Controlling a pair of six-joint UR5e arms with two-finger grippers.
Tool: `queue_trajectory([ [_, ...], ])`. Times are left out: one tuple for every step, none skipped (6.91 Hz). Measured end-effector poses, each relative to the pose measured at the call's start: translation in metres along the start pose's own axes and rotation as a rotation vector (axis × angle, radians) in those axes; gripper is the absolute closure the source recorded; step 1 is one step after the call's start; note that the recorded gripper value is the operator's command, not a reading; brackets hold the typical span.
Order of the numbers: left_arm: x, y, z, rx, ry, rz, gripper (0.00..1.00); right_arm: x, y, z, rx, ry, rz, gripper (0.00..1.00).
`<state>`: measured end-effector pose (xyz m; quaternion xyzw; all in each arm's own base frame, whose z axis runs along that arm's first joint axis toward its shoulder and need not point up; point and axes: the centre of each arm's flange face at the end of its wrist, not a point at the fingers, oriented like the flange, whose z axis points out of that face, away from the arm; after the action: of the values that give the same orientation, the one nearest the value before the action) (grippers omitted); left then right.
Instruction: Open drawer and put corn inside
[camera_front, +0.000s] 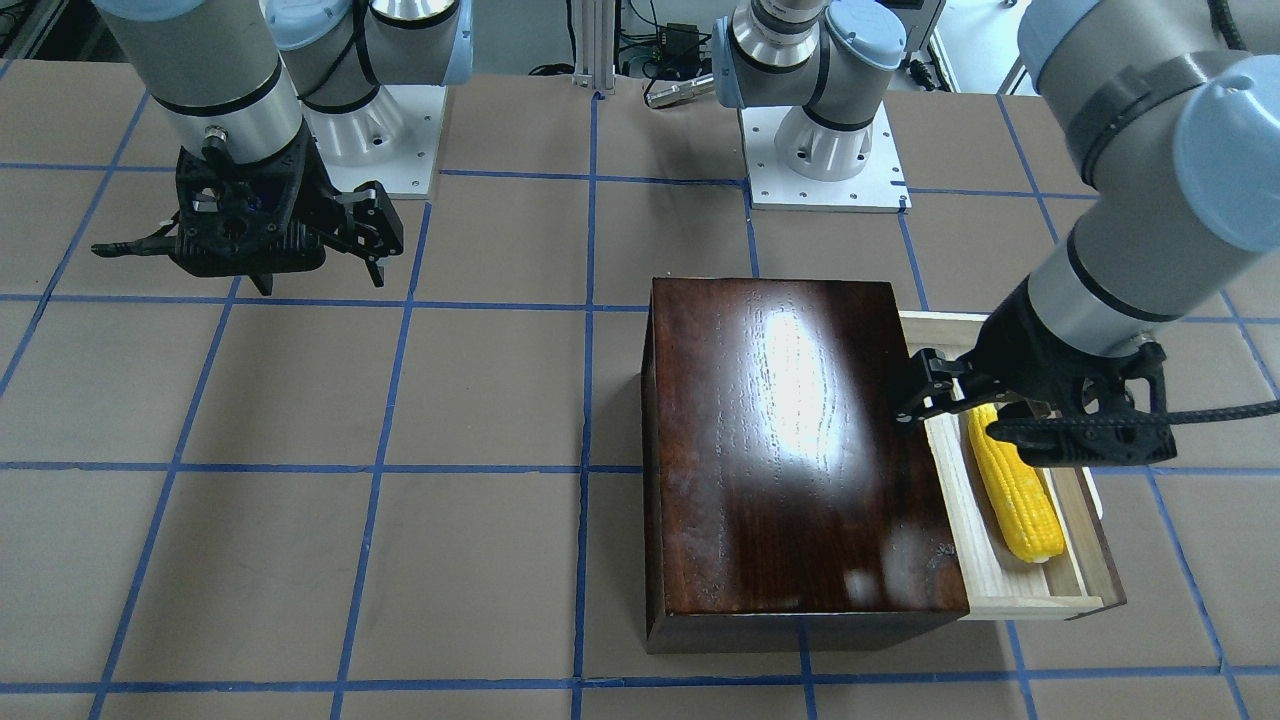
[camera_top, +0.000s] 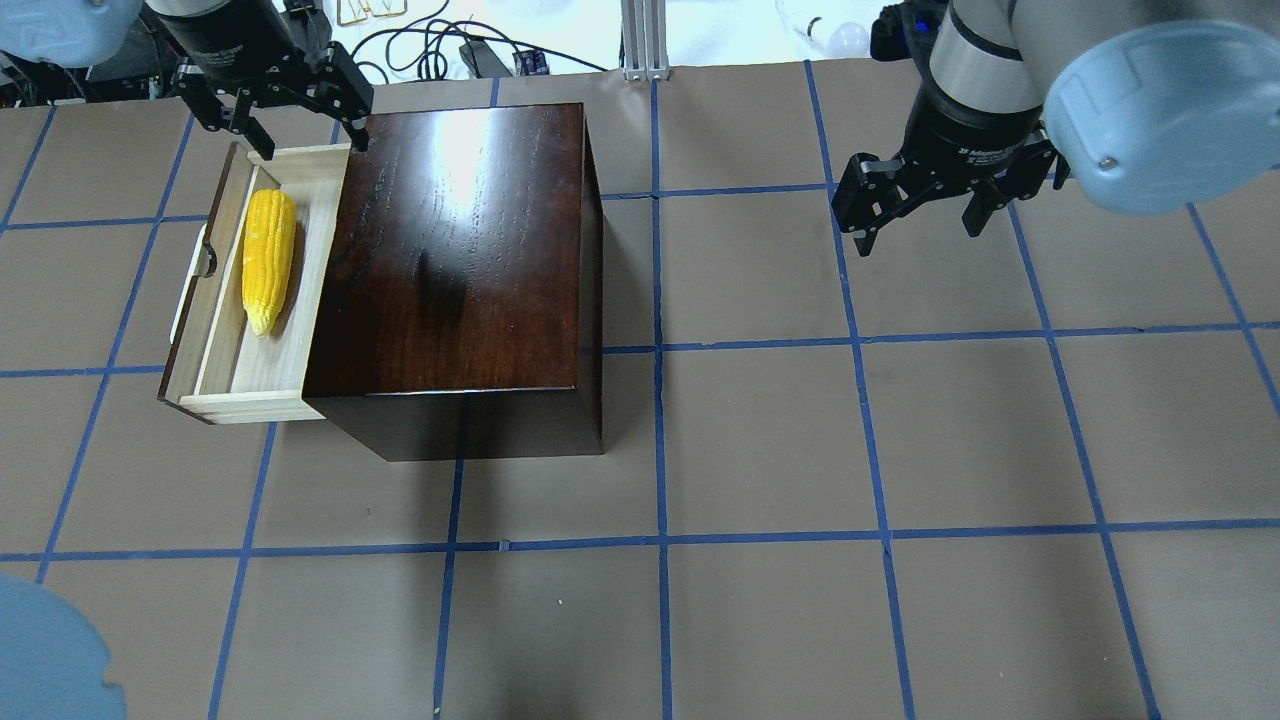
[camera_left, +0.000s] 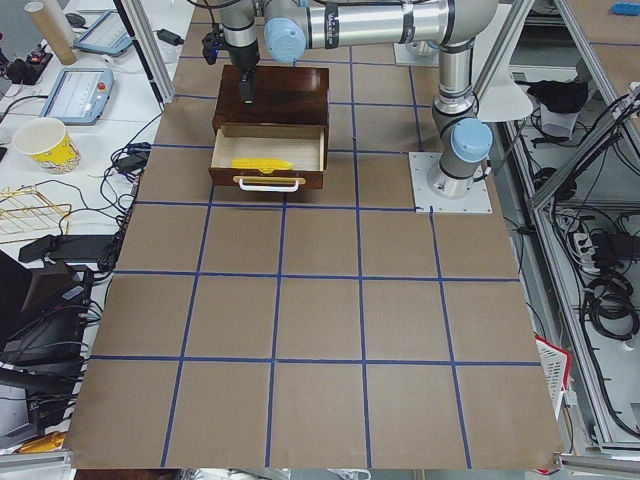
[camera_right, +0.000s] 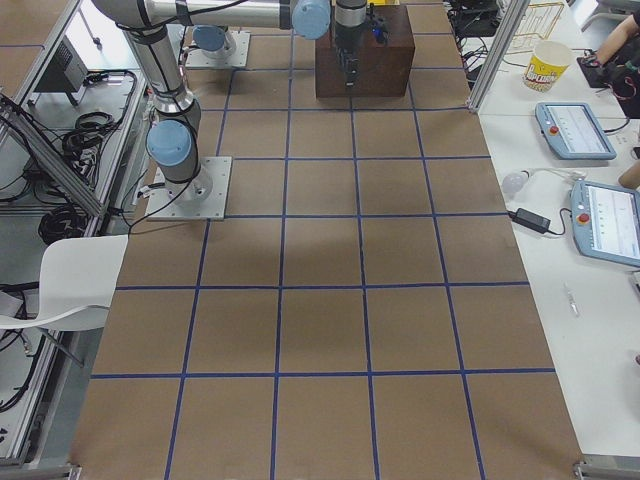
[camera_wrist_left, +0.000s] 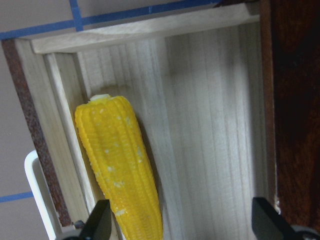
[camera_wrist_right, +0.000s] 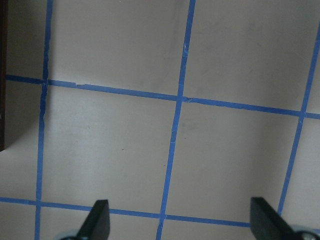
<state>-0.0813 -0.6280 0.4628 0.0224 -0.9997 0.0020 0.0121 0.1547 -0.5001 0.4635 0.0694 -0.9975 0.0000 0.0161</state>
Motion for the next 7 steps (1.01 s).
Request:
queue_trajectory([
  [0.025, 0.009, -0.002, -0.002, -0.004, 0.005, 0.0, 0.0, 0.0, 0.0, 0.0, 0.0, 0.0, 0.0],
  [0.047, 0.019, -0.001, -0.012, -0.015, 0.031, 0.0, -0.001, 0.0, 0.0, 0.0, 0.0, -0.001, 0.0],
  [0.063, 0.027, 0.002, -0.019, -0.026, 0.056, 0.0, -0.001, 0.0, 0.0, 0.0, 0.0, -0.001, 0.0],
  [0.073, 0.034, 0.007, -0.031, -0.029, 0.073, 0.0, 0.0, 0.0, 0.0, 0.0, 0.0, -0.001, 0.0],
  [0.079, 0.044, 0.009, -0.038, -0.03, 0.084, 0.0, 0.0, 0.0, 0.0, 0.0, 0.0, -0.001, 0.0],
  [0.083, 0.054, 0.012, -0.047, -0.033, 0.093, 0.0, 0.0, 0.0, 0.0, 0.0, 0.0, -0.001, 0.0],
  [0.084, 0.059, 0.016, -0.055, -0.035, 0.097, 0.0, -0.001, 0.0, 0.0, 0.0, 0.0, -0.001, 0.0],
])
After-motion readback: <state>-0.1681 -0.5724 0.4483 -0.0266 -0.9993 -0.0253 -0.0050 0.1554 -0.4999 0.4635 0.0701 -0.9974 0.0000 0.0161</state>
